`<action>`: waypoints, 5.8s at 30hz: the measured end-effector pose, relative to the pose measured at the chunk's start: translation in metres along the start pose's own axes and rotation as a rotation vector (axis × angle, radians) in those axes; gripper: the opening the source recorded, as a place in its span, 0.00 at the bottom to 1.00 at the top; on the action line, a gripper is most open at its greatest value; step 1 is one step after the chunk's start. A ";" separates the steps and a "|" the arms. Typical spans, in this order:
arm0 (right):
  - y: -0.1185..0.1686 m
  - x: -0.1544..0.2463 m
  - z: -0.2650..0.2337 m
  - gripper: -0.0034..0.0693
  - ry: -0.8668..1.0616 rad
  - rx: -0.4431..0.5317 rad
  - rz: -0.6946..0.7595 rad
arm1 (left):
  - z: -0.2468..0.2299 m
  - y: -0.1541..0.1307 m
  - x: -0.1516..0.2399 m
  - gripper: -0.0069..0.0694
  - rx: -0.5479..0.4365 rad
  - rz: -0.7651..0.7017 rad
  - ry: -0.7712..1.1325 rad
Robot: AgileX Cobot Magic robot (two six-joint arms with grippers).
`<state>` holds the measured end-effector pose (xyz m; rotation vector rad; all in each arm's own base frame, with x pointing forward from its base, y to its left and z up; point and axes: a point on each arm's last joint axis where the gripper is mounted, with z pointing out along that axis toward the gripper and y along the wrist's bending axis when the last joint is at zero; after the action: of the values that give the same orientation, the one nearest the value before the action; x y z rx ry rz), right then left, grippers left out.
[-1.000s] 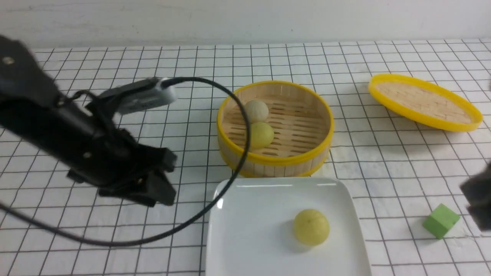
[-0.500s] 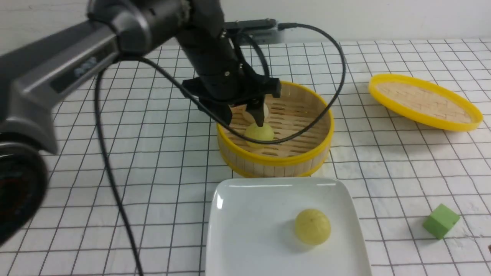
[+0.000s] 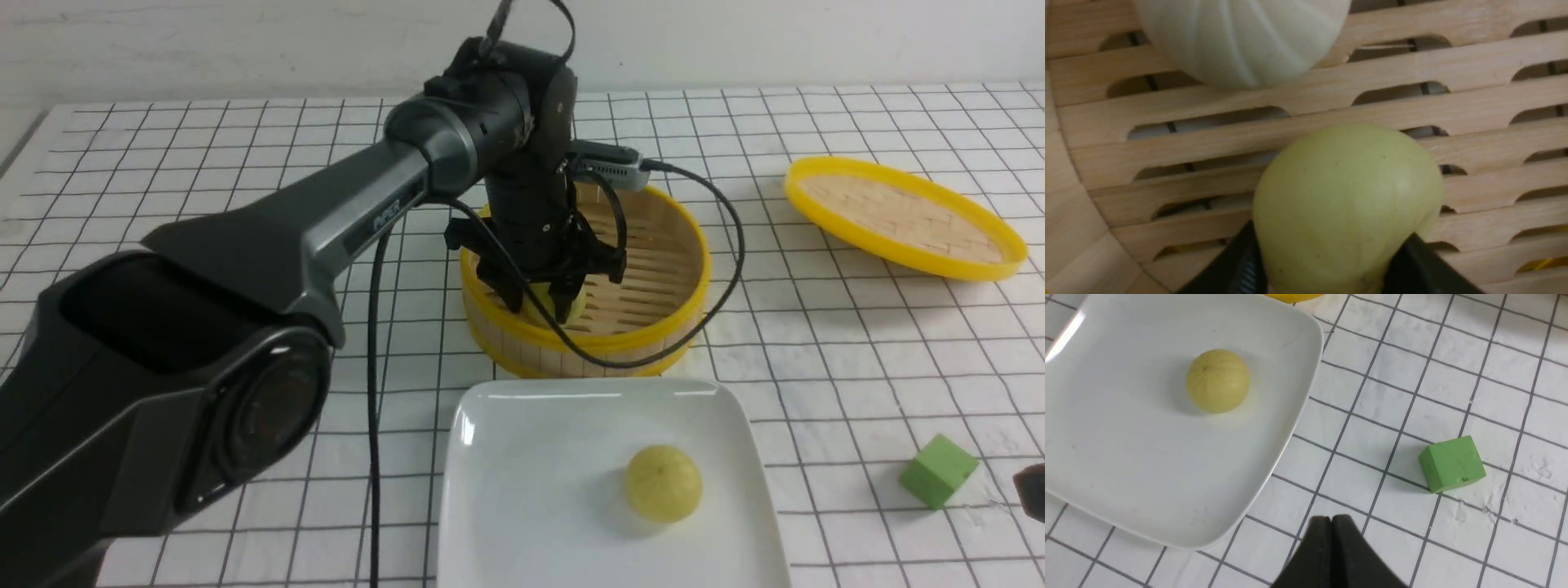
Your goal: Put the steamed buns into the plate on the white-black tablecloth.
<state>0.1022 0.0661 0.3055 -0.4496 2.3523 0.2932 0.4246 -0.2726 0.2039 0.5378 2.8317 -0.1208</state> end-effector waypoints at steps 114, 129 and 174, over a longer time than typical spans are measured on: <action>-0.021 0.006 -0.068 0.12 -0.141 0.103 0.011 | -0.133 -0.082 0.177 0.14 0.339 0.154 -0.038; -0.018 0.015 -0.095 0.13 -0.152 0.001 0.052 | -0.047 -0.098 0.193 0.55 0.245 0.029 0.034; -0.013 0.079 -0.061 0.04 -0.765 -0.266 -0.086 | -0.114 -0.094 0.166 0.09 0.195 0.151 -0.170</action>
<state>0.0158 0.0155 0.2935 -0.4589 1.5505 0.6184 0.2143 -0.2869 0.2735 0.7429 2.6181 -0.3972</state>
